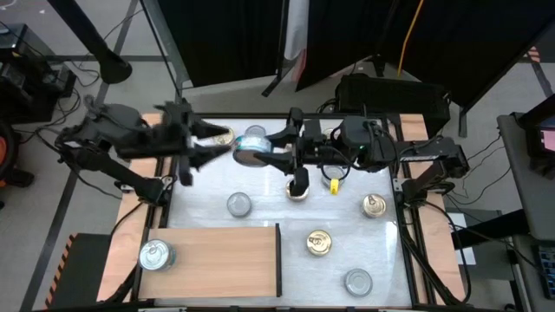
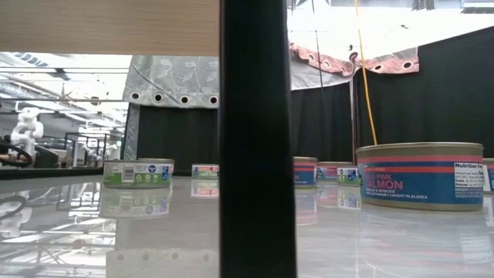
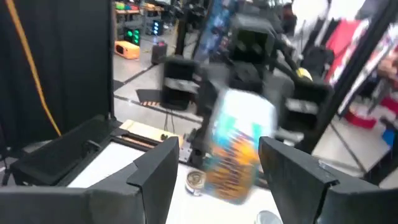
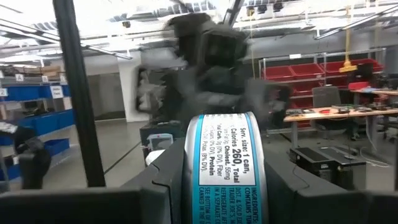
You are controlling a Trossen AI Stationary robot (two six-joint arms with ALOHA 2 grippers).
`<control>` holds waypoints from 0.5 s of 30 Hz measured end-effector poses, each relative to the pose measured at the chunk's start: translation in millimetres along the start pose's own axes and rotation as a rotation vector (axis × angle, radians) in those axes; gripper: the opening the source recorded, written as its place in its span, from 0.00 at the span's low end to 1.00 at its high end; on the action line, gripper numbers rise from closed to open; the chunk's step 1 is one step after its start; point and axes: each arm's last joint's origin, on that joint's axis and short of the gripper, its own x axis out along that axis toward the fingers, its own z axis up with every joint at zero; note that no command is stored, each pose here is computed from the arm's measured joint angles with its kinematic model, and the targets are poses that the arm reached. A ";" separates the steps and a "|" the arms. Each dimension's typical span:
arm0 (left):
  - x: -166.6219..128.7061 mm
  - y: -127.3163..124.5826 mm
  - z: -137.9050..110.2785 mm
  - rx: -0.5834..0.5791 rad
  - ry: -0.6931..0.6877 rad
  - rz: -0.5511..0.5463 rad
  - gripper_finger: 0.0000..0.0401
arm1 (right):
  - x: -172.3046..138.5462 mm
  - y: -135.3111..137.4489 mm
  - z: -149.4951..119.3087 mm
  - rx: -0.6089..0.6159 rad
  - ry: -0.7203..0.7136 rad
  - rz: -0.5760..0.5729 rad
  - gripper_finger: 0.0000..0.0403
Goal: Stack canned seafood by type on shelf
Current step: Stack the yellow blue tuna can on top of the yellow blue tuna can on the shelf
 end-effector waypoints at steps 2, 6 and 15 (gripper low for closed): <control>-5.9 2.2 1.9 -0.017 -0.006 0.001 0.57 | 0.1 0.3 0.7 0.001 -0.008 0.004 0.32; -5.9 1.2 -0.2 -0.019 0.028 -0.050 0.57 | 0.3 -3.4 3.6 -0.002 -0.031 0.007 0.32; 16.3 -0.5 -8.5 -0.019 0.072 -0.011 0.62 | 0.8 -8.5 3.3 -0.006 -0.028 -0.017 0.32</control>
